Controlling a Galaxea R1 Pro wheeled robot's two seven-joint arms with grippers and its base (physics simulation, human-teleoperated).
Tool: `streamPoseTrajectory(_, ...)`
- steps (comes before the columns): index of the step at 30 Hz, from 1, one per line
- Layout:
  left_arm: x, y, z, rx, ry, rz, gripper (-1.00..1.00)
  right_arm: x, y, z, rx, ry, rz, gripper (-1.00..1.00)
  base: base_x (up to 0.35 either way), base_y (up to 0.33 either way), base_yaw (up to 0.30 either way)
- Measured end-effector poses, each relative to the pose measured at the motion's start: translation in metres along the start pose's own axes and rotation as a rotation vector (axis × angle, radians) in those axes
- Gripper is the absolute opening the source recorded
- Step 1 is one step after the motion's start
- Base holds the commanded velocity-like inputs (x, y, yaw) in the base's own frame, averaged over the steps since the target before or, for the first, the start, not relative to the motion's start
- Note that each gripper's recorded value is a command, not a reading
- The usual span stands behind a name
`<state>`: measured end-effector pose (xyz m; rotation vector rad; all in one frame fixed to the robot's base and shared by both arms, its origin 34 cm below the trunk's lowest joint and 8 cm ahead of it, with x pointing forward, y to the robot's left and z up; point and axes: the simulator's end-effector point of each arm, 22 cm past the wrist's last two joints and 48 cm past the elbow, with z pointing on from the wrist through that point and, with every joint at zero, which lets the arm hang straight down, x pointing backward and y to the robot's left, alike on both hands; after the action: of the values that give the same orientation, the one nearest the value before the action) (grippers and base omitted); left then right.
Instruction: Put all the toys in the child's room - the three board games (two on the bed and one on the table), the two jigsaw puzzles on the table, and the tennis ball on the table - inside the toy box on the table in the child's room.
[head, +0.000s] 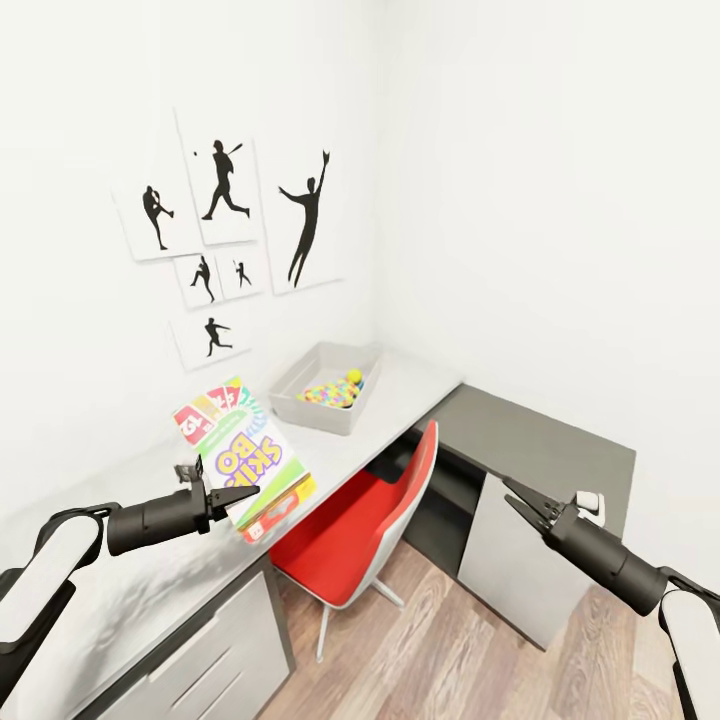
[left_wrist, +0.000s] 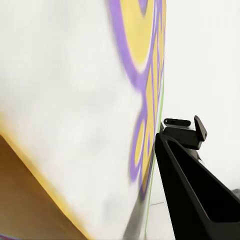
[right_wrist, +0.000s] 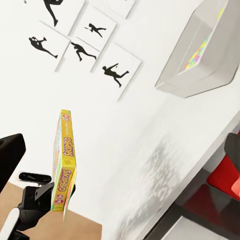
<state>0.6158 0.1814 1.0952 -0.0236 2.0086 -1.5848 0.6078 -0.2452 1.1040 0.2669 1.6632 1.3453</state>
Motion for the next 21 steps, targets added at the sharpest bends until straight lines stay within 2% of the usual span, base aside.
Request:
streamPoseTrajectory(8,-0.002,-0.01,-0.003,0.002,-0.001,0.004,-1.0,-0.004,0.009,-0.002,-0.002,-0.002,-0.003,1.0,0.0,0.0,-0.018)
streamPoseTrajectory(15,-0.002,-0.025,-0.004,0.043,0.0,0.004,-1.0,-0.006,0.015,-0.004,-0.002,-0.003,-0.003,1.0,0.0,0.0,0.0)
streamPoseTrajectory(21,-0.002,-0.031,-0.006,0.049,0.001,0.004,-1.0,-0.007,0.02,-0.005,-0.004,-0.004,-0.002,1.0,0.0,0.0,0.0)
